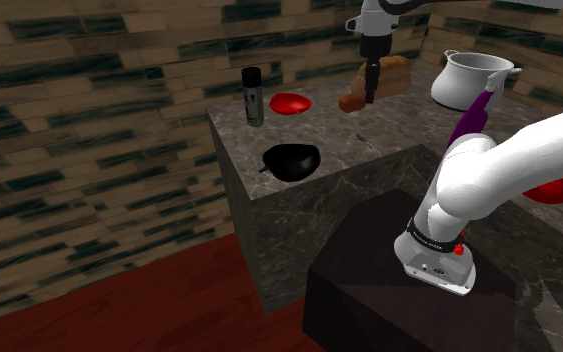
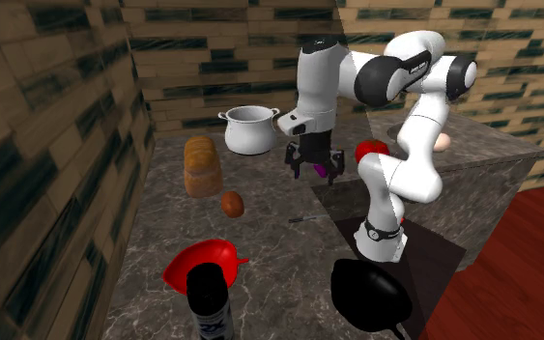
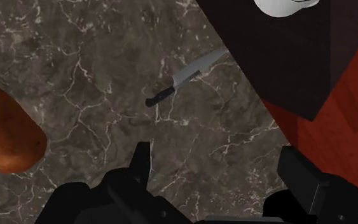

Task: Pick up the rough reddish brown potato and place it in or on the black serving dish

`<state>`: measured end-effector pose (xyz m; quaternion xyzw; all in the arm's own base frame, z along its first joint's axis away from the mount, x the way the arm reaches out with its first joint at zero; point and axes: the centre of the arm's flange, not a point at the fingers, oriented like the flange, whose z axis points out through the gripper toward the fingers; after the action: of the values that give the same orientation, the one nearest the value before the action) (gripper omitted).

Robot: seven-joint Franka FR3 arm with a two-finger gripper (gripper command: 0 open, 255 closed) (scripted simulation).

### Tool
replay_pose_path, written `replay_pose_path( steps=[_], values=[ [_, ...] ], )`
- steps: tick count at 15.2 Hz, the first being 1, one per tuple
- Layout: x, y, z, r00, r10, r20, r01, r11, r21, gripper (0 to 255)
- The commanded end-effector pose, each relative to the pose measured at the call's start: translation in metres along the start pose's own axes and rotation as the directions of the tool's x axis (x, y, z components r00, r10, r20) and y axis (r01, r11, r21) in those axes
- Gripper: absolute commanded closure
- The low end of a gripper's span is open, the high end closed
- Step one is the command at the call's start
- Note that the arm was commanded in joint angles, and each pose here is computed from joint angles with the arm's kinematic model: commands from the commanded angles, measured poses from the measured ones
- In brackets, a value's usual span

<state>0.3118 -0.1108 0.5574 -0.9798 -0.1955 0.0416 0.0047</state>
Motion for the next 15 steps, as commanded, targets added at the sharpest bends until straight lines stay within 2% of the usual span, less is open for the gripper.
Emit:
replay_pose_path(
  steps=[1,4,8,11,15],
  values=[
    [0.001,0.026,0.006,0.997,-0.078,0.008,0.078,0.997,-0.004,0],
    [0.006,0.063,0.017,0.983,-0.183,0.020,0.184,0.983,-0.008,0],
    [0.019,0.111,0.033,0.946,-0.321,0.035,0.321,0.947,-0.010,0],
    [0.032,0.145,0.045,0.906,-0.420,0.047,0.421,0.907,-0.010,0],
    [0.056,0.188,0.060,0.837,-0.544,0.063,0.545,0.838,-0.009,0]
  ],
)
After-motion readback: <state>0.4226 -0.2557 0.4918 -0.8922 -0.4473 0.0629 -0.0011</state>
